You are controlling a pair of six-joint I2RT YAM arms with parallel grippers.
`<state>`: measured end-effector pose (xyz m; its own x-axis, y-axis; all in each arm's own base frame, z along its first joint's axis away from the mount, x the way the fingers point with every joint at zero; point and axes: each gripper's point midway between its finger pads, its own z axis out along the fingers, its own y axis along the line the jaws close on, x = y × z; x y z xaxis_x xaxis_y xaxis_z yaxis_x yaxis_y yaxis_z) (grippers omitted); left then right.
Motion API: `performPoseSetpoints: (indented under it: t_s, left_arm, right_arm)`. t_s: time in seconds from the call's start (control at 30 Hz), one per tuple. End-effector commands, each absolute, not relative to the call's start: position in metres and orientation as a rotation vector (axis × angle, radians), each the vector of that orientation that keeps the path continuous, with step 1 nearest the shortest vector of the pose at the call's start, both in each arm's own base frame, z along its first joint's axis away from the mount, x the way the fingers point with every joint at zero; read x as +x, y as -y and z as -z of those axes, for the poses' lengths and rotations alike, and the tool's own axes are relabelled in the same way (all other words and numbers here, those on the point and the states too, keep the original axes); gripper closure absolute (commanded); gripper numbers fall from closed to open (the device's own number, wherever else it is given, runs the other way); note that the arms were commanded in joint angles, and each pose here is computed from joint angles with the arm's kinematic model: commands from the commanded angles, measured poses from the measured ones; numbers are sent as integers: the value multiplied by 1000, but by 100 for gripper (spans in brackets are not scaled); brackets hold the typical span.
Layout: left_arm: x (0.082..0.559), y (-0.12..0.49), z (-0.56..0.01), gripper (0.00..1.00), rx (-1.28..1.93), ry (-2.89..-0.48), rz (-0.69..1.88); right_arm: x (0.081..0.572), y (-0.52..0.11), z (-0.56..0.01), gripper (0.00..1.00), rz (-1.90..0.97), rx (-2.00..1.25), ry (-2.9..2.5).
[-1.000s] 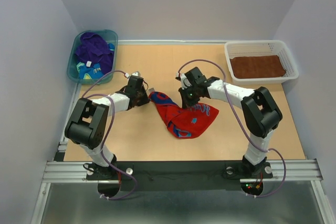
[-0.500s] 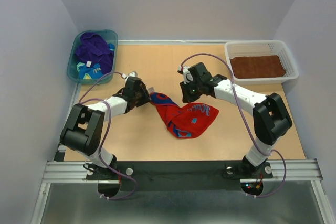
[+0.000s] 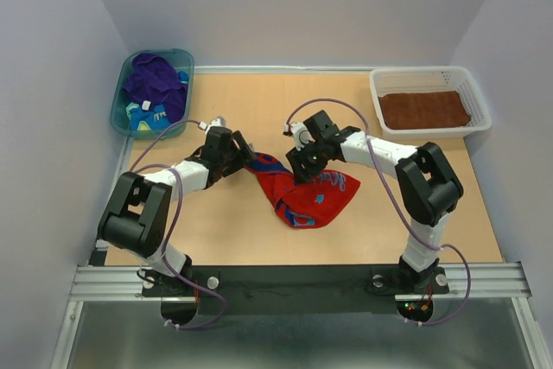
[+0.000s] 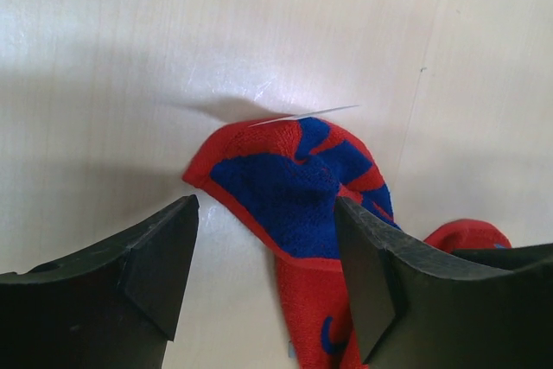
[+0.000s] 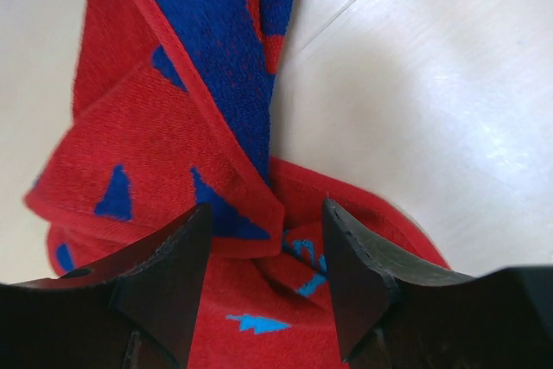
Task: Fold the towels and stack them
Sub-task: Flatten out the crumpled towel
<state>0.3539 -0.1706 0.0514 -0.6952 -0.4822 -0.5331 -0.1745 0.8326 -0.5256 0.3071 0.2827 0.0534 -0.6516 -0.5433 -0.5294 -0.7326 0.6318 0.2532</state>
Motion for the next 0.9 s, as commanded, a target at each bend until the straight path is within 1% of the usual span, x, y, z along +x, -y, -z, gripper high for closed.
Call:
performPoseSetpoints:
  t_s: [0.0,0.2,0.4,0.53,0.57,0.6,0.63,0.77,0.83,0.87]
  left_arm:
    - [352,169,-65,25,-463,-2274,599]
    - [342,161,-68,23,-457,-2274,574]
    - [335,157,-67,23,-451,-2277,561]
    - [333,155,-67,23,-454,-2276,554]
    - [332,155,-68,23,-454,-2273,556]
    - [332,154,-69,23,-458,-2272,559]
    - [331,154,-69,23,-462,-2270,562]
    - [332,151,-75,24,-491,-2251,581]
    - [333,153,-78,24,-504,-2245,608]
    - [333,153,-78,24,-503,-2244,614]
  right_arm:
    - [324,-299,-64,41,-671,-1140,-2306]
    - [325,-309,-54,43,-732,-1225,-2267]
    - [323,-318,-48,48,-802,-1253,-2247]
    - [327,-320,-48,58,-798,-1254,-2235]
    - [328,-321,-50,65,-794,-1249,-2236]
    - [333,-321,-57,73,-776,-1237,-2221]
    - [335,-322,-63,77,-764,-1232,-2210]
    - [348,-316,-91,83,-670,-1169,-2175]
    - [353,-310,-112,100,-617,-1133,-2147]
    - [354,-308,-120,100,-606,-1122,-2134]
